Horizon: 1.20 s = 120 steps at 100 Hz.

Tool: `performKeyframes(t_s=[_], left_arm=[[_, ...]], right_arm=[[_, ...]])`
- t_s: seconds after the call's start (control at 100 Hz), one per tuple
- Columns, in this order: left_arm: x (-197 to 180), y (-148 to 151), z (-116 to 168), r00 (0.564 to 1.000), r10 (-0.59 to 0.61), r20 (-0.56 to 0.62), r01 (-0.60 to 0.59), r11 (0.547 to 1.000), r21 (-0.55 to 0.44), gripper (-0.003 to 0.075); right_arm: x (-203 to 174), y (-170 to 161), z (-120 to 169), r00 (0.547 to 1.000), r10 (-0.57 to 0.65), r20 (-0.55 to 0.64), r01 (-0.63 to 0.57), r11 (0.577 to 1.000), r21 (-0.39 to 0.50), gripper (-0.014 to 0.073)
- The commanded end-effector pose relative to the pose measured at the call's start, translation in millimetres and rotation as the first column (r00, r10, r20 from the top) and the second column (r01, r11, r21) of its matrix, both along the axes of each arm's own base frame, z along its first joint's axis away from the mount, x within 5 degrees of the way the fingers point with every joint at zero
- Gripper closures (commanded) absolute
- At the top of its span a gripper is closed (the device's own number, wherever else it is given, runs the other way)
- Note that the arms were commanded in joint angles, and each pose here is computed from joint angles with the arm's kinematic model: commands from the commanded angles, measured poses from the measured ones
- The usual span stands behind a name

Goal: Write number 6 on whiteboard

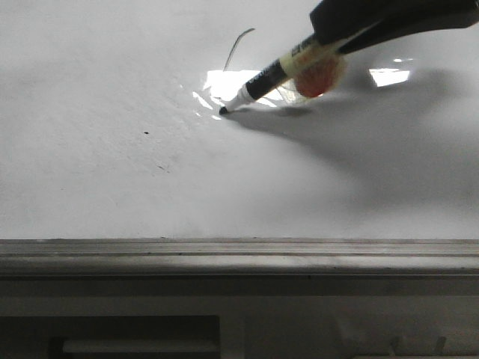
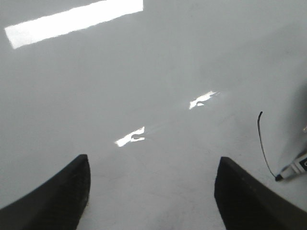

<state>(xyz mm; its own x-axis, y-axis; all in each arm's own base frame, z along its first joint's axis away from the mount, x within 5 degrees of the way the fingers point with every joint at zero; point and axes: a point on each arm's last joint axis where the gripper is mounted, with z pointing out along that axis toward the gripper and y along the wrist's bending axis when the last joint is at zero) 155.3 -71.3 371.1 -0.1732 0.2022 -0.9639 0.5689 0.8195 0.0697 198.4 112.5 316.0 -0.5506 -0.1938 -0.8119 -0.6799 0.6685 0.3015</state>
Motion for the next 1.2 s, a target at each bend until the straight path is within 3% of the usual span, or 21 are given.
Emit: performKeyframes(t_s=[0.0, 0.12, 0.31, 0.53, 0.75, 0.99, 1.19], left_arm=[[0, 3, 15, 0.998, 0.043, 0.056, -0.039, 0.997, -0.064, 0.0228], [0, 3, 15, 0.998, 0.043, 0.056, -0.039, 0.997, -0.064, 0.0228], [0, 3, 15, 0.998, 0.042, 0.054, -0.039, 0.997, -0.07, 0.0228], [0, 3, 15, 0.998, 0.042, 0.053, -0.038, 0.997, -0.073, 0.0228], [0, 3, 15, 0.998, 0.042, 0.053, -0.038, 0.997, -0.073, 0.0228], [0, 3, 15, 0.997, 0.04, 0.059, -0.036, 0.997, -0.064, 0.0228], [-1, 2, 15, 0.999, 0.026, 0.048, -0.023, 0.997, -0.069, 0.0228]], right_arm=[[0, -5, 7, 0.999, -0.038, 0.019, 0.039, 0.999, -0.036, 0.0655], [-6, -14, 10, 0.995, -0.095, 0.03, 0.098, 0.99, -0.097, 0.0655], [-19, -26, 30, 0.97, -0.192, 0.147, 0.204, 0.977, -0.067, 0.0655], [-12, -23, 27, 0.971, -0.211, 0.117, 0.216, 0.976, -0.036, 0.0655], [-6, -4, 22, 0.984, -0.143, 0.109, 0.144, 0.99, 0.0, 0.0655], [-6, 6, 16, 0.993, -0.088, 0.081, 0.09, 0.996, -0.02, 0.0655], [-30, -2, 50, 0.98, -0.065, 0.187, 0.059, 0.998, 0.037, 0.0655]])
